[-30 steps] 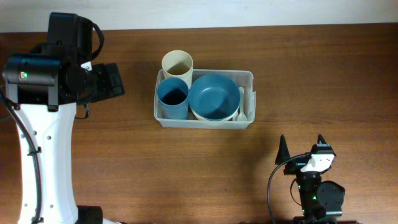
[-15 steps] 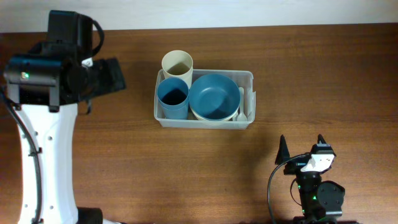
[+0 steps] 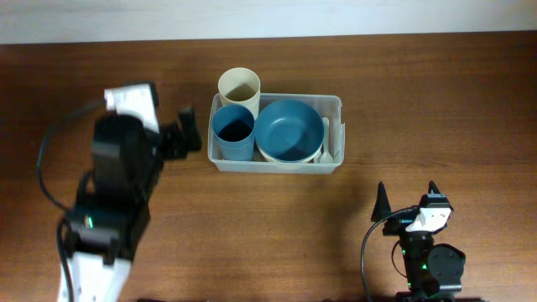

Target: Pack container

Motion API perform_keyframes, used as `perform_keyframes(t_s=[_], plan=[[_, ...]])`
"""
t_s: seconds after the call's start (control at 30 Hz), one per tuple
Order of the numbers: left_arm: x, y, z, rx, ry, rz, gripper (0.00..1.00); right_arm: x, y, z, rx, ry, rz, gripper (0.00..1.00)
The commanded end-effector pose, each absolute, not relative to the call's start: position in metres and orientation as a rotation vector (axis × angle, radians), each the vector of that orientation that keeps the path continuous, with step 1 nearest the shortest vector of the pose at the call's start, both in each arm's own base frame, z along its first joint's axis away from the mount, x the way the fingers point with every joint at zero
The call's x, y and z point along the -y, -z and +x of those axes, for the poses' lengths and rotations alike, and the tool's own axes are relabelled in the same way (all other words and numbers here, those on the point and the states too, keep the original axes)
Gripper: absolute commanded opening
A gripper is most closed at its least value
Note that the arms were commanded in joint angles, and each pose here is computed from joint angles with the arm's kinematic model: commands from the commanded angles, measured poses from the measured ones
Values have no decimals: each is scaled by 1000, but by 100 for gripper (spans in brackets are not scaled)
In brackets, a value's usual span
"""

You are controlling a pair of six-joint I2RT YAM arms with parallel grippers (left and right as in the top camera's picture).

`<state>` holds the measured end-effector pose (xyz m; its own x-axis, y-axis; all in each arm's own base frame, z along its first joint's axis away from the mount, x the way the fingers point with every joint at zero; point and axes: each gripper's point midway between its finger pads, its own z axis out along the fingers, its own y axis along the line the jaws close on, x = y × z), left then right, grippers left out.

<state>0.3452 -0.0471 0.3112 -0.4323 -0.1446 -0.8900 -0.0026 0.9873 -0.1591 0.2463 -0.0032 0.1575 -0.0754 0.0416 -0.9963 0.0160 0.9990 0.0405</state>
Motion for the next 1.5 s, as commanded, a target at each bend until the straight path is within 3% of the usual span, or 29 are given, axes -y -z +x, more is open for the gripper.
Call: perform_keyframes(t_s=[0.0,0.5,1.47], plan=[[59,-290,321,-1910,210,109,100,4,-156,246,-1647,-15,44,99],[21,-268,258,-1530,103,85,100,4,-156,246,-1647,-15,44,99],[11,-256,233,-1244,51,62,100,4,-156,246,-1647,-15,44,99]])
